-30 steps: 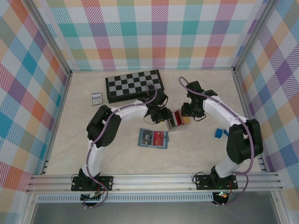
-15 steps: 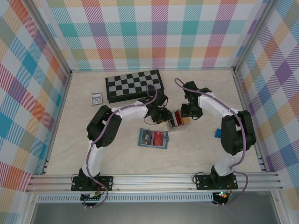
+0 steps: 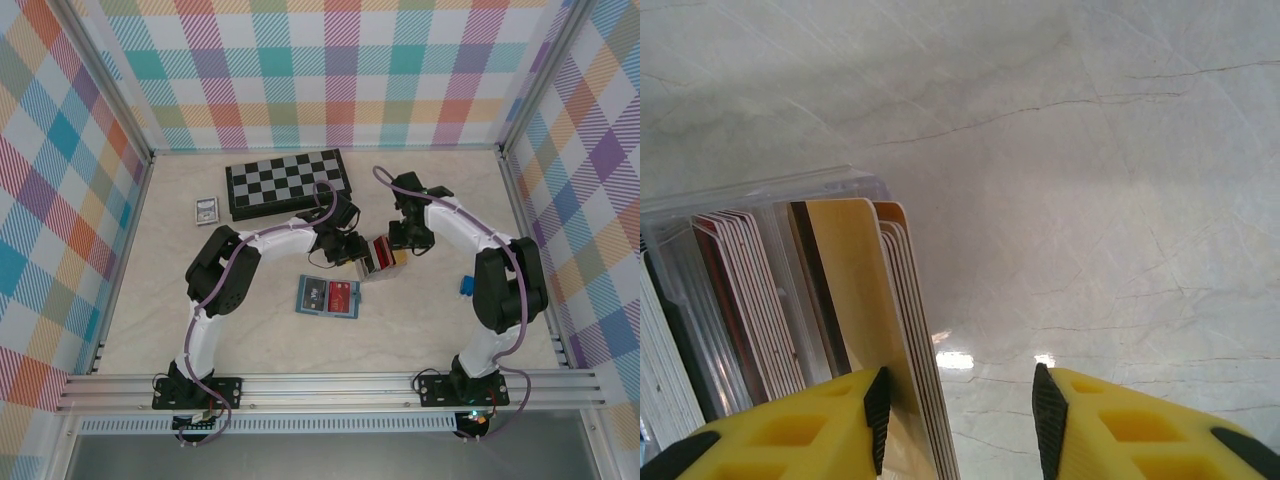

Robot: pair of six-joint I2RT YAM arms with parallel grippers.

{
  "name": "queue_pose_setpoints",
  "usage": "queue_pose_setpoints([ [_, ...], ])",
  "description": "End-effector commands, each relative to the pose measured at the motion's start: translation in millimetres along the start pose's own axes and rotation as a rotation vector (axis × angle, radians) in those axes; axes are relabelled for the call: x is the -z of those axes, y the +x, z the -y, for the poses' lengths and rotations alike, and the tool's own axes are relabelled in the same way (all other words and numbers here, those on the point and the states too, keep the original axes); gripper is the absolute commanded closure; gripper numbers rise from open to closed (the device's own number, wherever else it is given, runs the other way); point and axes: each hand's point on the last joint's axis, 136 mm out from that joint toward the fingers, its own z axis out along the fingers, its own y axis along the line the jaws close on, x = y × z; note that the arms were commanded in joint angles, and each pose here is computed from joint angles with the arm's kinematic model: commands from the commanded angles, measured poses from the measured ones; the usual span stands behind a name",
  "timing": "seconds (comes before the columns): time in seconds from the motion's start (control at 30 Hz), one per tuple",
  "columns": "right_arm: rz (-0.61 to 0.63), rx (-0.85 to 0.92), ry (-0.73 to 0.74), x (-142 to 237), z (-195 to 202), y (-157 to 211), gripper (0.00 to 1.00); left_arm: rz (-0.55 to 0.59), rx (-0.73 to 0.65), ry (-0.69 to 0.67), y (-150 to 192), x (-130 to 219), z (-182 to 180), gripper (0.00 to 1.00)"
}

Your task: Put the credit cards into the card holder

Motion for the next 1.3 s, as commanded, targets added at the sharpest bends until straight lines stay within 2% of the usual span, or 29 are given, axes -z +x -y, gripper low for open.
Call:
queue_pose_setpoints([
  [0.0,0.029,0.017,0.000,16.3,2.9,-5.0,0.59,-0.070,0.016,-0.133,25.8,-8.0,-38.1,0.64],
  [0.43,0.019,0.019,-0.062,16.2,-8.2,-4.6,0.72,-0.083,0.018,-0.123,28.3,-10.9,-38.2,0.64],
  [0.63,0.015,0.014,-0.065,13.0,-9.7,-6.8,0.59,-0.084,0.018,-0.108,27.9,-10.9,-35.3,0.64],
  [1.03,-0.038,0.027,-0.046,-9.3,-10.2,-3.2,0.56,-0.086,0.022,-0.111,28.9,-11.9,-36.4,0.65],
  [1.27,0.003,0.041,0.035,0.9,5.0,-8.0,0.55,-0.082,0.023,-0.115,28.6,-10.8,-37.5,0.65],
])
